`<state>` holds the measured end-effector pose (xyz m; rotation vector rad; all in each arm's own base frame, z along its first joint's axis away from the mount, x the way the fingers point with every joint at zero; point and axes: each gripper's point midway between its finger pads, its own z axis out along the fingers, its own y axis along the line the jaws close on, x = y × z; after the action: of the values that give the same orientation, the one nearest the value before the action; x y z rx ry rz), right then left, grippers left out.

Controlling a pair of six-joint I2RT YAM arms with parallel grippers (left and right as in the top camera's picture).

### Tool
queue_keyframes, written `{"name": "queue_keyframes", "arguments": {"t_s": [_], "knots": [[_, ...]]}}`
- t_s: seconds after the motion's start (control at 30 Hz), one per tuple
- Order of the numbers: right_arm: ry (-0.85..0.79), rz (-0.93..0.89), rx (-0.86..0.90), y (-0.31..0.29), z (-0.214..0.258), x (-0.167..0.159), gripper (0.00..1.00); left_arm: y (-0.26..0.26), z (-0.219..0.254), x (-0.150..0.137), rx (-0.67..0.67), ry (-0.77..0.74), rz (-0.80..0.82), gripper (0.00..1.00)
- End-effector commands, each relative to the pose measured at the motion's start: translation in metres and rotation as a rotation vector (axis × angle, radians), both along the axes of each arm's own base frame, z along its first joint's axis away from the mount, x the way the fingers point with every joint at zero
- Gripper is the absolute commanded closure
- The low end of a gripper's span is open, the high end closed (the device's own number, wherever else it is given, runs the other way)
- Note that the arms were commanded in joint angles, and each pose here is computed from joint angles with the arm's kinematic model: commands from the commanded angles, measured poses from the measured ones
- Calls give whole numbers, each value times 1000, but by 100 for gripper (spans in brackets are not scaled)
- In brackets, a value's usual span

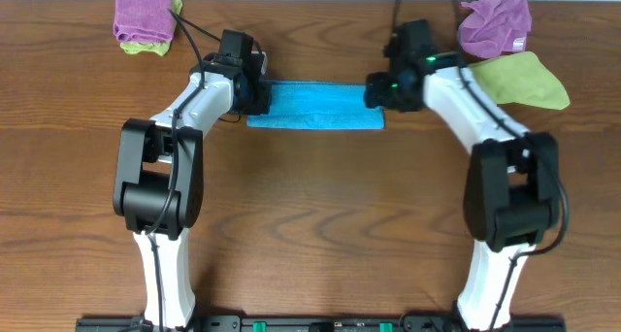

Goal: Fold the cloth
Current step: 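Grasp the folded blue strip's left and right ends with both grippers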

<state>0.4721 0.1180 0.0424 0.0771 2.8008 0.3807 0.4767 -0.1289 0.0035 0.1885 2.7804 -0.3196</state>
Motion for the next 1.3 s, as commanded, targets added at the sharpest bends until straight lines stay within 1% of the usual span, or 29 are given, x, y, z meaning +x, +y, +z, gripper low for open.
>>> {"name": "queue_keyframes", "arguments": {"t_s": [0.0, 0.03, 0.1, 0.23, 0.4, 0.53, 0.63, 0.93, 1.17, 1.27], "knots": [[41, -17, 160, -6, 2, 0, 26, -1, -19, -12, -6, 64, 7, 94], [51, -32, 199, -12, 3, 0, 26, -1, -19, -12, -6, 64, 6, 94], [62, -44, 263, -15, 3, 1, 21, -1, -19, -12, -8, 65, 6, 94], [96, -8, 385, 2, -10, 1, 15, -3, -19, -12, -24, 69, 2, 94], [173, -17, 436, 1, -41, -6, 12, -4, -19, -12, -23, 68, 2, 94], [192, -28, 485, -8, -52, -7, 14, -3, -20, -17, -20, 87, 3, 94], [224, -33, 522, -8, -66, -10, 17, -2, -21, -19, -19, 100, 14, 94], [262, -3, 508, -1, -96, -19, 21, -2, -21, -19, -28, 108, 42, 94], [249, 38, 503, 16, -97, -19, 21, -2, -21, -19, -28, 107, 42, 95], [245, 55, 477, 22, -100, -20, 23, -2, -21, -19, -28, 107, 42, 94]]}}
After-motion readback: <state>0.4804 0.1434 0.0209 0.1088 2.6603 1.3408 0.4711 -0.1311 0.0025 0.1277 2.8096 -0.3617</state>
